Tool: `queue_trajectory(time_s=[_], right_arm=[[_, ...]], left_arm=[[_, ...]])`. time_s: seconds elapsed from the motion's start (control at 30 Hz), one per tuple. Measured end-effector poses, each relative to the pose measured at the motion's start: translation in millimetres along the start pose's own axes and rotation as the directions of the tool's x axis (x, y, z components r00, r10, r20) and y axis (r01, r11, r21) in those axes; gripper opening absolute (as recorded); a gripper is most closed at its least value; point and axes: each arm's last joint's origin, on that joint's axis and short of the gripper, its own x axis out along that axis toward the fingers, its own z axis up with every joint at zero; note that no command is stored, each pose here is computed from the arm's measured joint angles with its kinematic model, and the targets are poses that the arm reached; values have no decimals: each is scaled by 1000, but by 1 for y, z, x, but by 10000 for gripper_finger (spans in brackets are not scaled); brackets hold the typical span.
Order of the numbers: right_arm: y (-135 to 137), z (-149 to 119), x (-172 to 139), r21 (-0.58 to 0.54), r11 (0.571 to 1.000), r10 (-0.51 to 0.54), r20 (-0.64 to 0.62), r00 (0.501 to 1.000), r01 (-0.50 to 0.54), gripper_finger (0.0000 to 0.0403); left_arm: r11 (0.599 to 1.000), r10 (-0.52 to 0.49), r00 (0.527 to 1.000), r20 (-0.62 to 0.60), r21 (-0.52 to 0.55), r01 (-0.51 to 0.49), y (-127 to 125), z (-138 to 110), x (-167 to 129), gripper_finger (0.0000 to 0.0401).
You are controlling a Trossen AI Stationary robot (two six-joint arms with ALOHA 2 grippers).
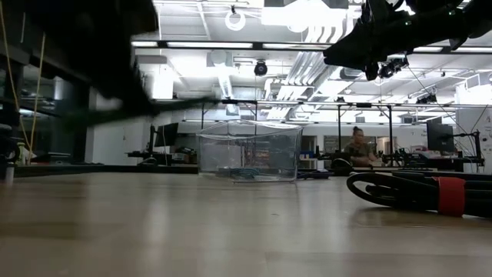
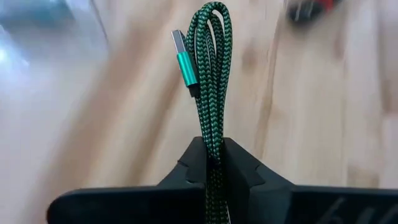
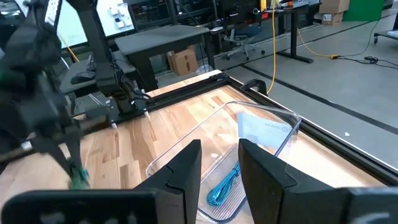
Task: Pick and place USB-C Cables
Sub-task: Put the green charger cable into the transparent bin
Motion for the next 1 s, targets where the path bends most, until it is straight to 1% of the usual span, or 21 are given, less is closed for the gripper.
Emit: queue_trajectory(time_s=[0.07,0.1,0.2,0.3,0.4,0.5,0.63,0.7,0.73,0.8,0.87,1.0], right_arm=[[0,0,0,0,1000,0,0,1000,0,99],[0,0,0,0,1000,0,0,1000,0,99],[0,0,0,1,1000,0,0,1000,0,99],[0,0,0,3,1000,0,0,1000,0,99],[0,0,0,32,999,0,1,1000,0,99],[0,0,0,47,999,-4,2,1000,4,99],[0,0,0,46,999,-4,2,1000,4,99],[0,0,0,45,999,-4,2,1000,4,99],[0,0,0,45,999,-4,2,1000,4,99],[0,0,0,45,999,-4,2,1000,4,99],[0,0,0,45,999,-4,2,1000,4,99],[0,0,0,45,999,-4,2,1000,4,99]], left_arm=[[999,32,992,121,34,-37,3,11,-17,2],[997,46,981,190,44,-56,5,17,-25,2],[990,86,932,353,78,-121,15,28,-42,1],[986,81,871,485,85,-140,26,35,-51,1],[992,42,806,591,72,-105,42,36,-52,1],[998,-20,730,683,61,-31,61,33,-48,1],[995,-104,623,775,84,62,84,28,-43,0],[993,-118,584,803,85,84,93,28,-43,0],[993,-112,579,808,77,84,97,28,-42,0],[994,-103,584,805,59,94,102,29,-40,0],[992,-122,591,797,71,109,104,29,-39,0],[987,-156,589,793,98,129,102,29,-39,0]])
